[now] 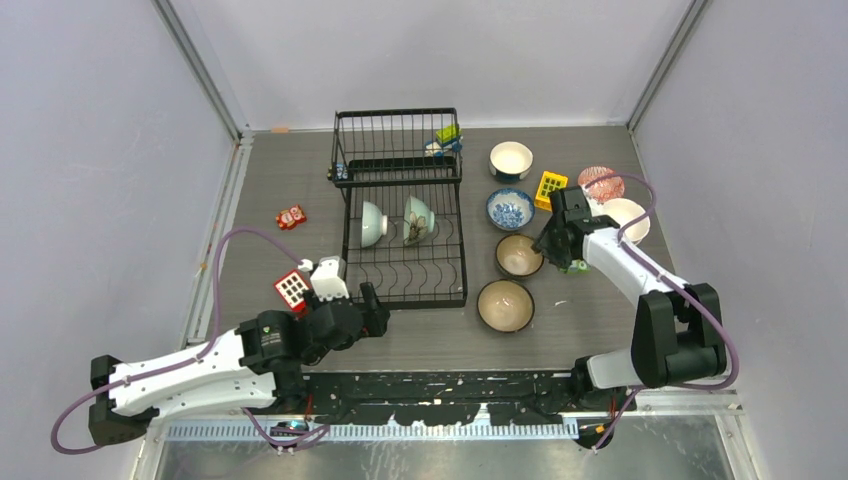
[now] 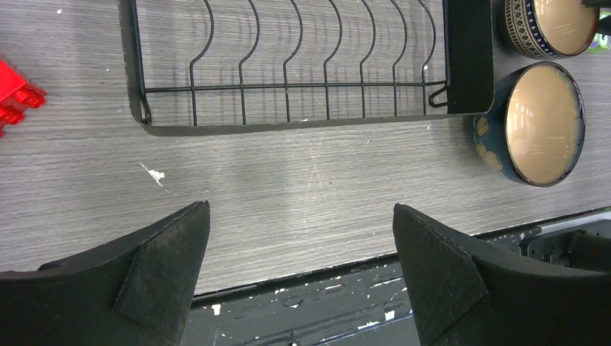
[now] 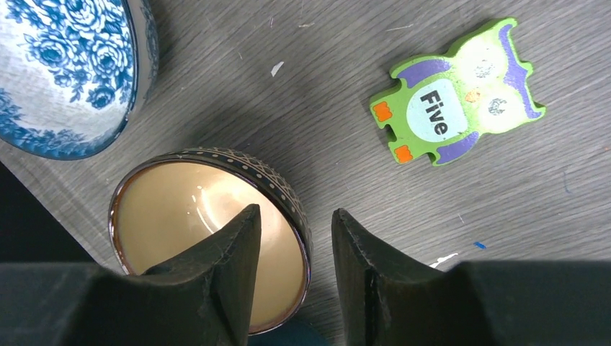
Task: Unload the bowls from the dish rack
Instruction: Pick up the bowl from the center of the board.
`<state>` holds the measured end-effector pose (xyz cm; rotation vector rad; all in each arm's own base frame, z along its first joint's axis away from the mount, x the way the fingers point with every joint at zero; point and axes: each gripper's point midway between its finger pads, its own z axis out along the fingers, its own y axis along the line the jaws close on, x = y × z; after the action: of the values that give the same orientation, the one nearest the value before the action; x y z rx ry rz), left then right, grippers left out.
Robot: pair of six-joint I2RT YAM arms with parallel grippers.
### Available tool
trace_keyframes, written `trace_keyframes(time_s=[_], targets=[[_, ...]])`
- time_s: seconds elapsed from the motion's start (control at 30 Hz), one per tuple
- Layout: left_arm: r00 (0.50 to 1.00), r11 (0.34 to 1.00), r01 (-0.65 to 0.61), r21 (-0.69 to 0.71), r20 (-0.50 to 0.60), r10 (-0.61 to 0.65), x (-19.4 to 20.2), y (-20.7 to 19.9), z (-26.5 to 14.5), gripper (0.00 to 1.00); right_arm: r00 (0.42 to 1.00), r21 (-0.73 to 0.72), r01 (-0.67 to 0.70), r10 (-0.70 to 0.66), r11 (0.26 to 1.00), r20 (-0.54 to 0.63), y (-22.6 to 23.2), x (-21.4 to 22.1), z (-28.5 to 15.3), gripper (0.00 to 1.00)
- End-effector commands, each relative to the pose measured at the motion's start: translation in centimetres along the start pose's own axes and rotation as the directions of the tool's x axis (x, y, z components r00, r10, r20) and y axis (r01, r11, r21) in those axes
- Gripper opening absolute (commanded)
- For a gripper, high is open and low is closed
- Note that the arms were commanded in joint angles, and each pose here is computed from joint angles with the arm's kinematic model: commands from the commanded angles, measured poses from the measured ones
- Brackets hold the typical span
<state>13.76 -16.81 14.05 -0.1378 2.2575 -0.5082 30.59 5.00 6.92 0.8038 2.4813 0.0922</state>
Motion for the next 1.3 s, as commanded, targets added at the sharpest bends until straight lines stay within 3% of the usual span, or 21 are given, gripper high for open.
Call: trace_keyframes(time_s=[0.0, 0.3, 0.63, 0.8, 0.97, 1.1, 1.27], targets=[[1.0, 1.0, 0.01, -0.019, 0.023, -0.009, -0.4, 0.2, 0.2, 0.99, 0.999, 0.003, 0.032, -0.032, 0.999, -0.026, 0.0, 0.4, 0.9, 0.44], [1.0, 1.0, 0.004, -0.023, 0.007, -0.004, 0.0, -0.2, 0.5, 0.99, 0.998, 0.028, 0.045, -0.044, 0.999, -0.046, -0.8, 1.1, 1.1, 0.23], [1.0, 1.0, 0.009, -0.017, 0.01, -0.009, -0.2, -0.3, 0.4, 0.99, 0.997, -0.026, 0.007, -0.005, 1.0, 0.083, 0.0, -2.2, -3.8, 0.02], [1.0, 1.0, 0.009, -0.016, 0.008, -0.009, -0.2, -0.4, 0.4, 0.99, 0.988, -0.111, 0.038, -0.021, 0.993, 0.151, 1.6, -3.4, -8.7, 0.01], [1.0, 1.0, 0.009, -0.012, 0.003, -0.009, -0.1, -0.6, 0.5, 0.99, 0.964, -0.15, 0.209, -0.178, 0.966, 0.199, 2.9, -2.3, -14.0, 0.01], [1.0, 1.0, 0.003, -0.013, -0.002, -0.003, 0.1, -0.8, 0.7, 0.99, 0.939, -0.214, 0.339, -0.315, 0.916, 0.136, 3.2, 0.6, -16.2, 0.01], [1.0, 1.0, -0.004, -0.012, -0.015, 0.004, 0.4, -1.1, 1.0, 0.99, 0.918, -0.25, 0.394, -0.394, 0.884, 0.052, 2.1, 3.4, -17.4, 0.01]])
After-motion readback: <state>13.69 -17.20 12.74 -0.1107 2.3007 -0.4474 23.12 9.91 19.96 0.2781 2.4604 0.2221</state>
